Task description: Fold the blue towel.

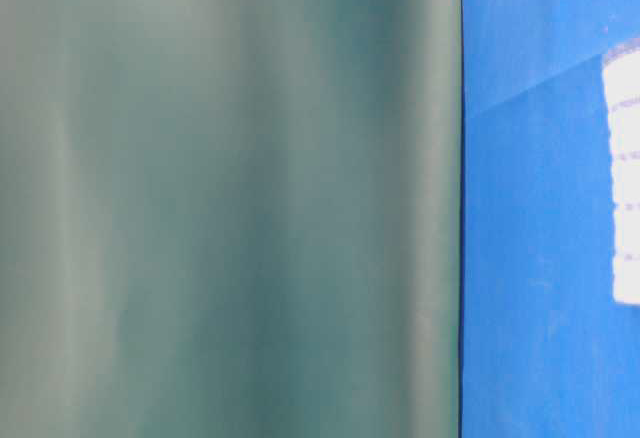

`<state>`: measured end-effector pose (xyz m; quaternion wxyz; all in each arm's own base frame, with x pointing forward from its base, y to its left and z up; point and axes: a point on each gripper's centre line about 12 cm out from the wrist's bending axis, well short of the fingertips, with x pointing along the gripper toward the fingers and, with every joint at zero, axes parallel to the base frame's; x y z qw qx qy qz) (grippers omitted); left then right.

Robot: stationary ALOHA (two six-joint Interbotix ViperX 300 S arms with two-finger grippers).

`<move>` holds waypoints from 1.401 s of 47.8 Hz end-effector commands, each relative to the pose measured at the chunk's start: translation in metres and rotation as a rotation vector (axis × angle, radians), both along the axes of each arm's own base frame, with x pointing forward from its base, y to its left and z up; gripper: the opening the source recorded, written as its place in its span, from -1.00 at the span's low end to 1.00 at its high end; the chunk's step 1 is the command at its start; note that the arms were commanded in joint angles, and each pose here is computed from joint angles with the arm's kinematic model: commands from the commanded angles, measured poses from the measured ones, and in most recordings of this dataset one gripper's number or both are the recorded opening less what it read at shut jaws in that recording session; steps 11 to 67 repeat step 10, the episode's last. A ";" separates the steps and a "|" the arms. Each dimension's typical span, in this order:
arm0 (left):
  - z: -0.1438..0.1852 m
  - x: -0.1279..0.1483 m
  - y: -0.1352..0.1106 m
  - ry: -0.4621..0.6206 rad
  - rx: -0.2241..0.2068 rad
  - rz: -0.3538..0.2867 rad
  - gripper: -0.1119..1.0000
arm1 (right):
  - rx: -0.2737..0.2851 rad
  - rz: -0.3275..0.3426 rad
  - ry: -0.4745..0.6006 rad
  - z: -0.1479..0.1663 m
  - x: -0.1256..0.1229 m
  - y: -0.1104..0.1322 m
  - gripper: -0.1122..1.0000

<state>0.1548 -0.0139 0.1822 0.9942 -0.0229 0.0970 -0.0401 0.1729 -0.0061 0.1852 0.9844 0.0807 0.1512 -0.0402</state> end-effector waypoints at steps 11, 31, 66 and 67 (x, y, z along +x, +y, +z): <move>0.005 0.001 0.000 -0.010 0.005 0.001 0.45 | -0.001 -0.005 -0.011 0.004 0.002 -0.001 0.82; 0.005 0.001 0.000 -0.010 0.005 0.001 0.45 | -0.001 -0.005 -0.011 0.004 0.002 -0.001 0.82; 0.005 0.001 0.000 -0.010 0.005 0.001 0.45 | -0.001 -0.005 -0.011 0.004 0.002 -0.001 0.82; 0.005 0.001 0.000 -0.010 0.005 0.001 0.45 | -0.001 -0.005 -0.011 0.004 0.002 -0.001 0.82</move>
